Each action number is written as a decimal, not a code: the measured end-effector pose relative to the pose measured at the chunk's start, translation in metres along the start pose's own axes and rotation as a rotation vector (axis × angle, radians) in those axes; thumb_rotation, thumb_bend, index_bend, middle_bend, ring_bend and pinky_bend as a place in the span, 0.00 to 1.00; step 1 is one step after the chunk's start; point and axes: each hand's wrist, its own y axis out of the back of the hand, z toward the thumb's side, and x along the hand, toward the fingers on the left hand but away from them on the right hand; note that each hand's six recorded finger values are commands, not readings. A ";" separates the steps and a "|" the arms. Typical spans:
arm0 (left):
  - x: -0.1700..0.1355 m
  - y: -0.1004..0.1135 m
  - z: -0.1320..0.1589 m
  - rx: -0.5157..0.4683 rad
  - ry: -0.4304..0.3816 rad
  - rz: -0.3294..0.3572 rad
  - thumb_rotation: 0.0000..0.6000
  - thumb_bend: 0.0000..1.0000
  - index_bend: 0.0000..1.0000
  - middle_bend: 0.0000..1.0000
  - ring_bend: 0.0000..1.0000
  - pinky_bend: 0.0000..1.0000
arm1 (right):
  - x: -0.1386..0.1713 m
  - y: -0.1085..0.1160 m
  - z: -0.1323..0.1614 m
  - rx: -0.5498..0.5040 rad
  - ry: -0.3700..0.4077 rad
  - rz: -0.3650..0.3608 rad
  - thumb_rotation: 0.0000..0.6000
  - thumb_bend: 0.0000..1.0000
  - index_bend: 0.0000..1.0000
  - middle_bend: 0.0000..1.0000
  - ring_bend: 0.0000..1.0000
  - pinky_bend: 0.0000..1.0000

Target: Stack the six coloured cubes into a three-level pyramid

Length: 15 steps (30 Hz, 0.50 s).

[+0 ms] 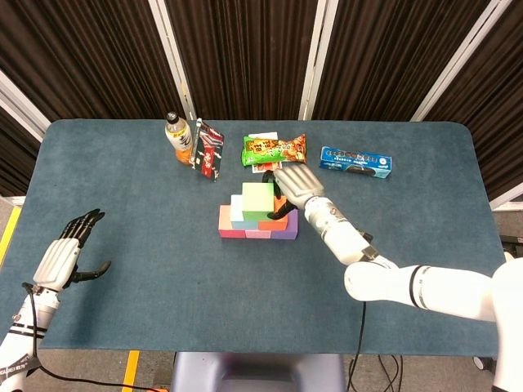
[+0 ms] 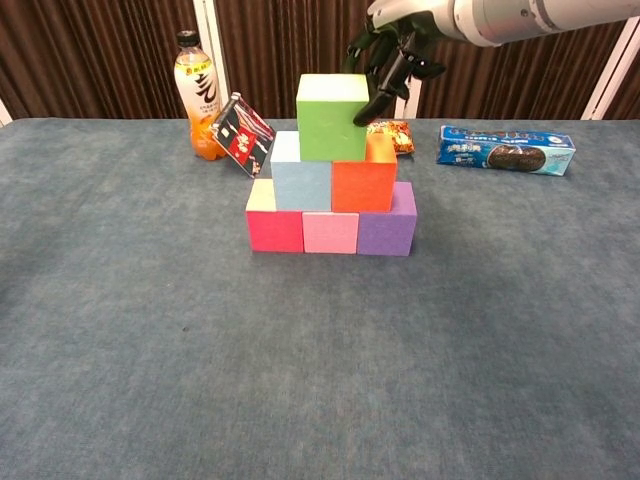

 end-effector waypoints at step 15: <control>0.001 -0.002 0.000 -0.002 -0.001 -0.005 1.00 0.30 0.00 0.00 0.00 0.07 | 0.002 -0.002 -0.003 0.006 -0.007 0.004 1.00 0.36 0.35 0.65 0.72 0.99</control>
